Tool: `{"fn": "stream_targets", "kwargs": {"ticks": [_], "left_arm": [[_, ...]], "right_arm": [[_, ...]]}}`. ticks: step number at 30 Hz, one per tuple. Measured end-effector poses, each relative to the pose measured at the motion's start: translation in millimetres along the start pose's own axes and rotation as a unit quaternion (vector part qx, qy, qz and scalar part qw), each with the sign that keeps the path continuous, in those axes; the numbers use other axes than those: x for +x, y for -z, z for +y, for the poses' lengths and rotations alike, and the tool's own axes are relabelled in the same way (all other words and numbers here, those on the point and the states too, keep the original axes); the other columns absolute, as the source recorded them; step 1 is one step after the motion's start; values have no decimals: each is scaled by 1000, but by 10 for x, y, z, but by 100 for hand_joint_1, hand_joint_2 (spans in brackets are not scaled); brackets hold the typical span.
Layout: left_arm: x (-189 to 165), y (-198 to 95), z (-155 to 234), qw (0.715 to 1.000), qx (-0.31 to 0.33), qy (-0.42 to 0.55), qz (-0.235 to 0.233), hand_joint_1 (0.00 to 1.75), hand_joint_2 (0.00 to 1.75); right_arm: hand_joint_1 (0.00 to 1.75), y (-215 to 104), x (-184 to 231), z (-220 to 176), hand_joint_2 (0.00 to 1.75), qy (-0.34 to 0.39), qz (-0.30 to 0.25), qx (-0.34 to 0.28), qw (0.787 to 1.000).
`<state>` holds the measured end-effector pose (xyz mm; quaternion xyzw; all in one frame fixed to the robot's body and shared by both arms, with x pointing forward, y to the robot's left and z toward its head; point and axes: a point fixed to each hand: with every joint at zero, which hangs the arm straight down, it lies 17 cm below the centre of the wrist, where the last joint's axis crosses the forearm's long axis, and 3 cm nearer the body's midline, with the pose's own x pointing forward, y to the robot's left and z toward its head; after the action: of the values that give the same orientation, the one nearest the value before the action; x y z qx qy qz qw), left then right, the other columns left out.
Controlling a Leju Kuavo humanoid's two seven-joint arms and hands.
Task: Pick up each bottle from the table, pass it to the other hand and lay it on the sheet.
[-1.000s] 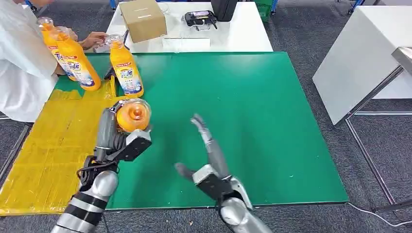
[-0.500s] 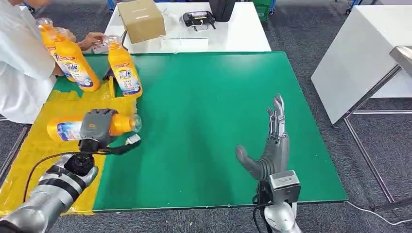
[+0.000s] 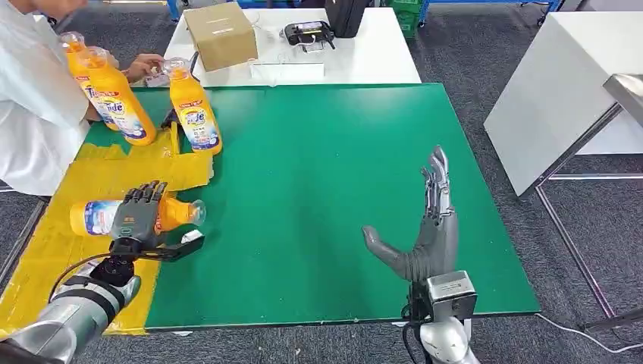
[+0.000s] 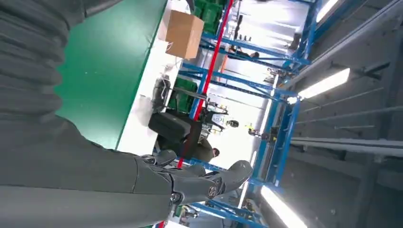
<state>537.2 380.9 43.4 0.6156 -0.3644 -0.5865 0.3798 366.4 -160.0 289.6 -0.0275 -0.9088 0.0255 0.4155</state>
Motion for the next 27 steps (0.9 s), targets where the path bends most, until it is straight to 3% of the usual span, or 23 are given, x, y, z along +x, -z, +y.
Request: {"fn": "stream_targets", "kwargs": {"ticks": [6,10,12,14,15,18,19,21,23,27], "left_arm": [[-5,-78,56,997,37,-62,10,0,175],[415,-242,605,975,129,-171,-53,0,175],[519,-342,1208,942,213,-245,-83,0,175],[371,-533,1538,908,271,-313,-64,0,175],[280,-679,1687,886,298,-351,-47,0,175],[214,-1244,2288,829,399,-387,-64,0,175],[175,-1418,2328,809,408,-420,-54,0,175],[167,-1592,2194,757,360,-545,-30,0,175],[354,-1717,2062,677,284,-678,-45,0,175],[765,-2022,1997,609,205,-762,-82,0,175]], "right_arm": [[0,-27,-15,-36,175,-5,3,-4,1000],[0,-165,-96,-131,175,-27,21,-14,999],[0,-241,-129,-192,175,-41,30,-19,999],[0,-341,-177,-237,175,-55,45,-19,997],[0,-415,-217,-275,175,-62,57,-21,996],[0,-579,-281,-385,175,-76,82,-28,993],[0,-622,-290,-396,175,-76,88,-27,993],[0,-709,-309,-401,175,-70,101,-20,992],[0,-850,-352,-405,175,-58,124,-9,991],[0,-1127,-482,-440,175,-45,172,2,984]]}}
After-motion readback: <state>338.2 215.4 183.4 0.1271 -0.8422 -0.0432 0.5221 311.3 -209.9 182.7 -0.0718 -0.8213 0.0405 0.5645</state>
